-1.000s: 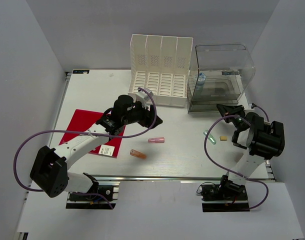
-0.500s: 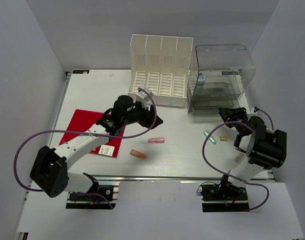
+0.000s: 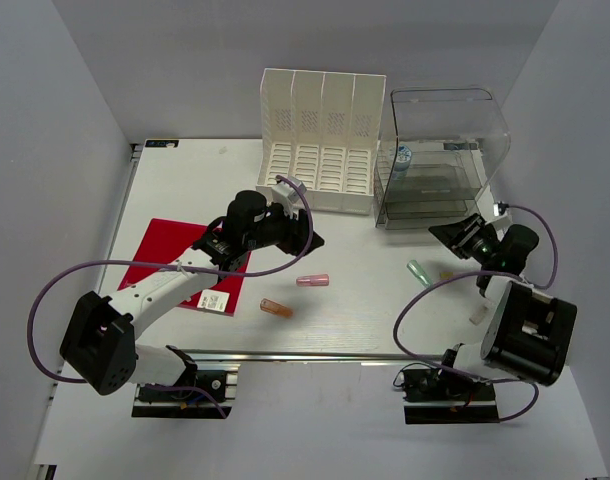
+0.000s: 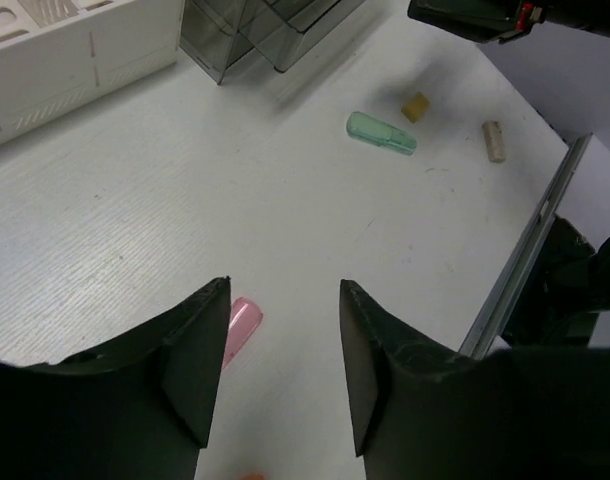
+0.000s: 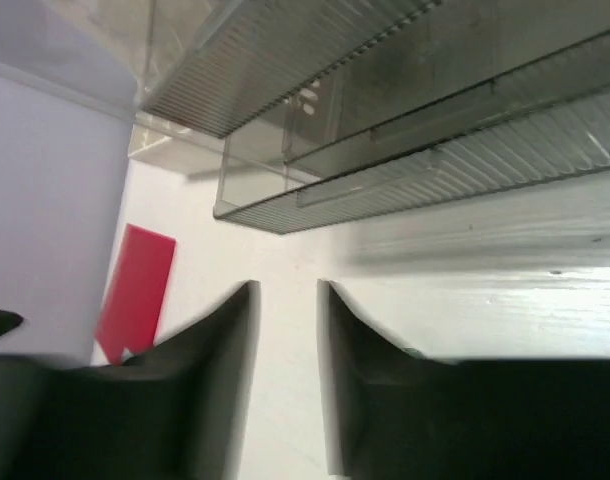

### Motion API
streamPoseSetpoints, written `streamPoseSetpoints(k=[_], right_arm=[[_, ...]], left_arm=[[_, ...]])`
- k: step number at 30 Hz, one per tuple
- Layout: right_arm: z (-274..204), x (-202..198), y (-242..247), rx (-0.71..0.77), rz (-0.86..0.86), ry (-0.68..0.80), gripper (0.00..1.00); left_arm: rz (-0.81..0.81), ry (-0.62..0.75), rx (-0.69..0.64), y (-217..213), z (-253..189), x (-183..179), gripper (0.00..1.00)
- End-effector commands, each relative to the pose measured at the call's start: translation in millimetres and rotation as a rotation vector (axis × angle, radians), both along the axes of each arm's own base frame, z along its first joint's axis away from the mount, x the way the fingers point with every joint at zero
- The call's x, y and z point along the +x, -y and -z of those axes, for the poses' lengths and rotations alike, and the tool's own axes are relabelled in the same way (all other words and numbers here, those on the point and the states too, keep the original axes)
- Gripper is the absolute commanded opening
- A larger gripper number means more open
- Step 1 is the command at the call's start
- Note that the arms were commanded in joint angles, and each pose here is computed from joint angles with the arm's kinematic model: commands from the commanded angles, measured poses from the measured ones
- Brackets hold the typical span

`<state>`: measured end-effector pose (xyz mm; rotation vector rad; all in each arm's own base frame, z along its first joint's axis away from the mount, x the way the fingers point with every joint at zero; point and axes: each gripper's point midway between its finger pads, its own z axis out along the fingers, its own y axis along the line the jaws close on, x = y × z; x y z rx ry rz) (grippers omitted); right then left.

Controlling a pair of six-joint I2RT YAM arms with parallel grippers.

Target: Organize the desk

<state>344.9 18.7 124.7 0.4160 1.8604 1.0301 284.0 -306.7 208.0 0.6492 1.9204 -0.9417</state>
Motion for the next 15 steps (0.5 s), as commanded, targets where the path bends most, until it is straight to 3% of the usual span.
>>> streamPoseSetpoints(k=[1,2,3,4,5,7,8,9,10,11,12,13,15], right_arm=[[-8,-9,3,-0.249,-0.116,0.033,0.30],[-12,-9,8,-0.374,-0.159,0.096,0.19],[-12,-10,9,-0.431,-0.190,0.107,0.11],[-14,-12,12,-0.480,-0.214,0.092,0.05],[-11,-18,12,-0.512,-0.247,0.070,0.05],[-5,-22,15,-0.675,-0.334,0.106,0.12],[-2,-27,11,-0.700,-0.378,0.080,0.27],[1,-29,9,-0.768,-0.437,0.107,0.36],[5,-30,9,-0.811,-0.460,0.090,0.52],[6,-31,9,-0.840,-0.492,0.088,0.61],[12,-35,9,-0.860,-0.517,0.069,0.66],[16,-34,6,-0.917,-0.542,0.066,0.75],[30,-35,13,-0.991,-0.542,0.026,0.80]], left_arm=[[0.007,0.043,-0.034,-1,-21,0,0.55],[0.012,0.043,-0.036,-1,-22,-1,0.42],[0.013,0.045,-0.038,0,-23,0,0.16],[0.013,0.048,-0.040,0,-25,0,0.06],[0.010,0.024,-0.021,-2,-19,-2,0.00],[-0.006,0.020,-0.011,-3,-18,1,0.00],[-0.010,0.016,-0.006,-4,-17,1,0.00],[-0.013,0.012,-0.001,-3,-17,3,0.05],[-0.023,0.004,0.009,-5,-15,4,0.12],[-0.027,0.000,0.014,-5,-13,5,0.22],[-0.029,-0.003,0.017,-5,-13,5,0.33],[-0.035,-0.006,0.025,-5,-11,7,0.58],[-0.035,-0.008,0.031,-6,-10,7,0.70]])
